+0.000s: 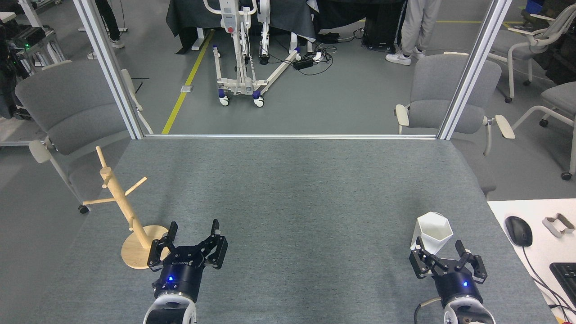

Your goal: Hang cup on storage rack

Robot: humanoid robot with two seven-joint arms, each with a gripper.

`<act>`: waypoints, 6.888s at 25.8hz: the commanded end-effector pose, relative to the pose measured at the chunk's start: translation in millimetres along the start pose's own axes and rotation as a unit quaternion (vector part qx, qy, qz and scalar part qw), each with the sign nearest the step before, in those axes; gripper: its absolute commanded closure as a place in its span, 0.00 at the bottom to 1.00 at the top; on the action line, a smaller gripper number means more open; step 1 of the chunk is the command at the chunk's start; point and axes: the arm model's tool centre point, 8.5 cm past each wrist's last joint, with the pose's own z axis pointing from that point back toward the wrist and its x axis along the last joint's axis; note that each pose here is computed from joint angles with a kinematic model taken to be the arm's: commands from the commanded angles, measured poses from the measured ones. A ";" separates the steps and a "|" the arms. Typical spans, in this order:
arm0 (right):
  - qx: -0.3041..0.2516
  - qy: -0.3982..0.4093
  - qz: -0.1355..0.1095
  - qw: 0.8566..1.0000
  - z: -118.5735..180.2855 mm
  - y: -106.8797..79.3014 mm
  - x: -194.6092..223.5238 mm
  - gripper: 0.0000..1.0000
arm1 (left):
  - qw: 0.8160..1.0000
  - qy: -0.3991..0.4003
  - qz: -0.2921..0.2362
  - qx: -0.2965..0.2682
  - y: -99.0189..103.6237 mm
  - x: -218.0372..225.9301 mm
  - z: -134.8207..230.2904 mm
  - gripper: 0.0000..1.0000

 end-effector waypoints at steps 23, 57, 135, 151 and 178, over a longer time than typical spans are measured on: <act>0.010 -0.002 -0.006 1.000 -31.7 -10.2 2.2 0.00 | 1.000 0.000 -0.005 -0.011 -6.6 -2.7 -5.7 0.01; 0.034 -0.006 -0.009 0.999 -54.1 -11.1 4.1 0.00 | 1.000 0.001 -0.005 -0.025 -15.5 -2.9 -11.3 0.01; 0.029 0.093 -0.036 0.995 -29.5 -249.4 40.0 0.91 | 1.000 -0.001 -0.005 -0.017 -11.3 -2.4 -9.6 0.01; 0.020 0.064 -0.043 0.997 -10.7 -255.5 180.1 0.93 | 0.991 -0.127 -0.002 0.038 12.4 35.3 7.3 0.01; 0.031 0.048 -0.042 0.998 12.6 -228.1 243.1 0.95 | 0.910 -0.403 -0.094 0.037 40.6 172.3 -52.9 0.01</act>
